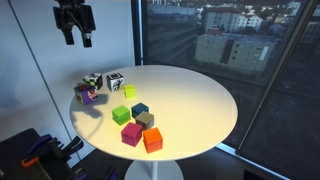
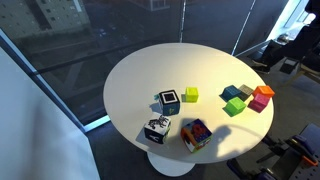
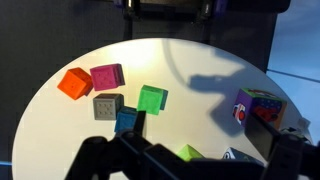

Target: Pick up the blue block and put it on the table

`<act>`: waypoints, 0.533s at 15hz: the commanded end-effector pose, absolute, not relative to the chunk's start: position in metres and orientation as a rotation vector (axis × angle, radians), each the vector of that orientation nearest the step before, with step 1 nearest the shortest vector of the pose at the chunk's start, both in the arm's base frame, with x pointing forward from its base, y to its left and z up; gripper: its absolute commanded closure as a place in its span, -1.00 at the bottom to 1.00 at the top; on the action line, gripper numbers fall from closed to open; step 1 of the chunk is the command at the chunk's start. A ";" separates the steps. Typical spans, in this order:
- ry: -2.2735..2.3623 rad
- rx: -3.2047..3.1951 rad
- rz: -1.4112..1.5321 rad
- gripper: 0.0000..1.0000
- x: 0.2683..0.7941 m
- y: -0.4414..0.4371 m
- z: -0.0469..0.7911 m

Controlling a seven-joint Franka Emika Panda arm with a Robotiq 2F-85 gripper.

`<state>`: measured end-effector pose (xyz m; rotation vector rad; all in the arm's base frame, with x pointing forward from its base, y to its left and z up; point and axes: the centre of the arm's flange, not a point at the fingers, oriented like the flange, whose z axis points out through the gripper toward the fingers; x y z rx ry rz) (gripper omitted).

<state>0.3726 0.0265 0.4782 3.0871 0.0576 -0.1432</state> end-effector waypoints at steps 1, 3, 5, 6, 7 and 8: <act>0.069 3.112 -0.090 -1.00 0.357 0.027 0.485; 0.065 3.115 -0.081 -1.00 0.354 0.027 0.486; 0.057 3.119 -0.082 -1.00 0.354 0.026 0.484; 0.054 3.095 -0.109 -1.00 0.360 0.027 0.483; 0.054 3.095 -0.109 -1.00 0.360 0.027 0.483; 0.054 3.096 -0.109 -1.00 0.359 0.027 0.483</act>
